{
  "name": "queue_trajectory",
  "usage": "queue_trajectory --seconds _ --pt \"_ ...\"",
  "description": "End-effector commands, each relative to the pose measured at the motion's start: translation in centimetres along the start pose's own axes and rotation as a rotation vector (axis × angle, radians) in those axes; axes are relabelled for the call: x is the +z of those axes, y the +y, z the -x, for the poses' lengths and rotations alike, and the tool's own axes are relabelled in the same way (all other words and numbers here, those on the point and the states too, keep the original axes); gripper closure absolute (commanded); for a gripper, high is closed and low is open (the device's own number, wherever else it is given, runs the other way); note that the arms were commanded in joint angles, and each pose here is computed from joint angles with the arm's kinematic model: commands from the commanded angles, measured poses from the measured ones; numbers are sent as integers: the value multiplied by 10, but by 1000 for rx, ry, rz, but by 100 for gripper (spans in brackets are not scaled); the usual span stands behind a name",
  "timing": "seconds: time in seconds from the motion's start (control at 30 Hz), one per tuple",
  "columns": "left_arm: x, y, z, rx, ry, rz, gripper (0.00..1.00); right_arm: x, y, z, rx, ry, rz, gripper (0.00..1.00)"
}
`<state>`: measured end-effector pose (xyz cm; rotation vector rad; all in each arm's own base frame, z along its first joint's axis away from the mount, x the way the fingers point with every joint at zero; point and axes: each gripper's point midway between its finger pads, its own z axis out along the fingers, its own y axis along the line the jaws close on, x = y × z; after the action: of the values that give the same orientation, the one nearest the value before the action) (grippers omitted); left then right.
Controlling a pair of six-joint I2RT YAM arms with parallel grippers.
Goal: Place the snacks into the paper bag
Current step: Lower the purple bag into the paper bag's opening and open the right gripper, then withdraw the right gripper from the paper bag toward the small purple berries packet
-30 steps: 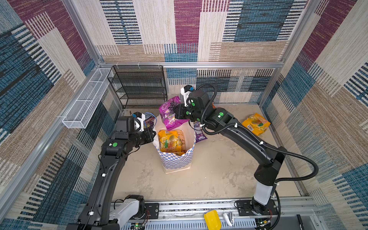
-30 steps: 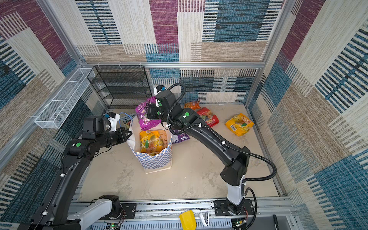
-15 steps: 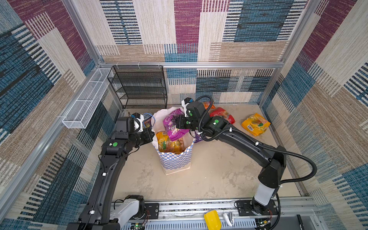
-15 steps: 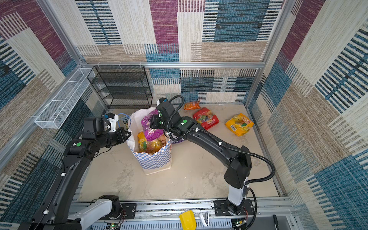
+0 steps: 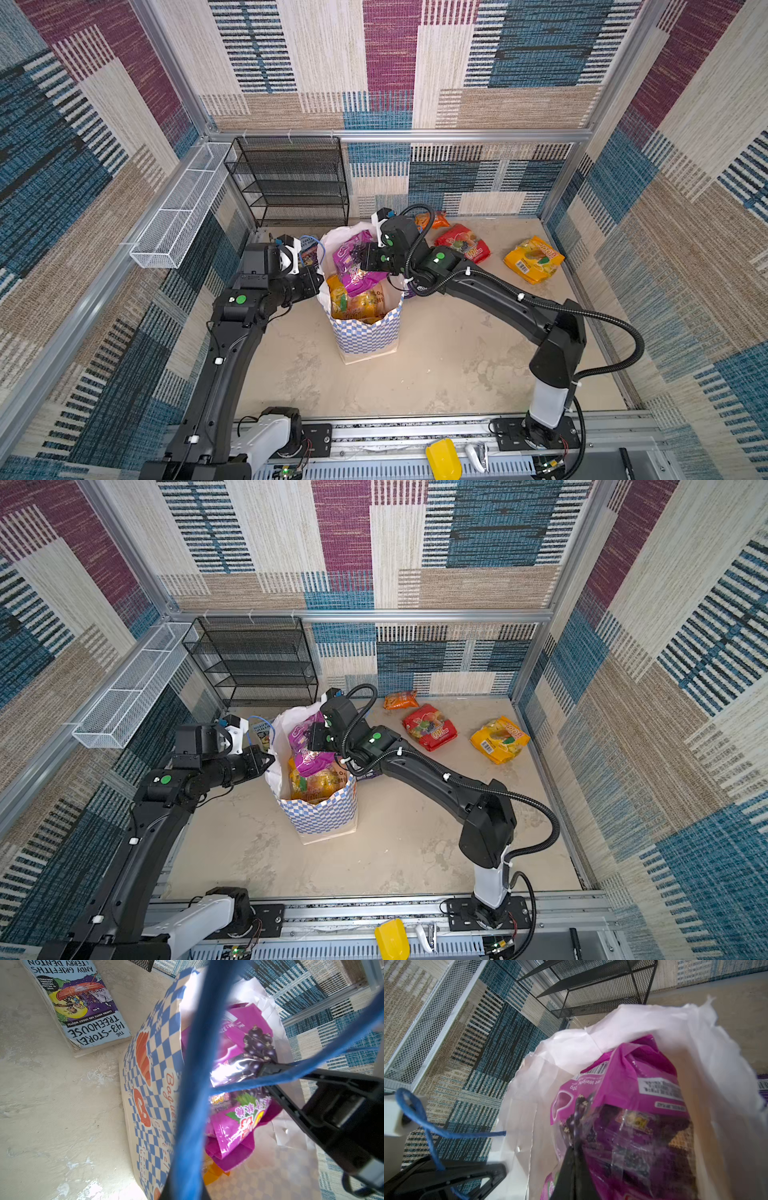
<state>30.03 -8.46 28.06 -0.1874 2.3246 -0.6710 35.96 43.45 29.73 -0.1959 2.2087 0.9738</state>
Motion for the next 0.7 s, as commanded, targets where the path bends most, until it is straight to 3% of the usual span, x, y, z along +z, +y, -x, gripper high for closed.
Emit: queue_trajectory --seconds 0.0,0.17,0.2,0.27,0.33,0.67 --pt "-1 -12 13 18 -46 -57 100 8 26 24 -5 -86 94 100" --pt "-1 -11 13 19 -46 -56 100 34 18 16 -16 -77 83 100" --pt "-1 -11 13 21 -49 -54 100 39 14 10 -11 -66 71 96" --pt "0 -11 13 18 -45 -54 100 46 5 0 -4 -60 52 75" --pt "0 -11 12 17 -43 -57 100 48 5 -6 -17 -44 65 62" --pt "2 -7 14 5 -43 -46 100 -1 69 26 -156 -96 191 30"
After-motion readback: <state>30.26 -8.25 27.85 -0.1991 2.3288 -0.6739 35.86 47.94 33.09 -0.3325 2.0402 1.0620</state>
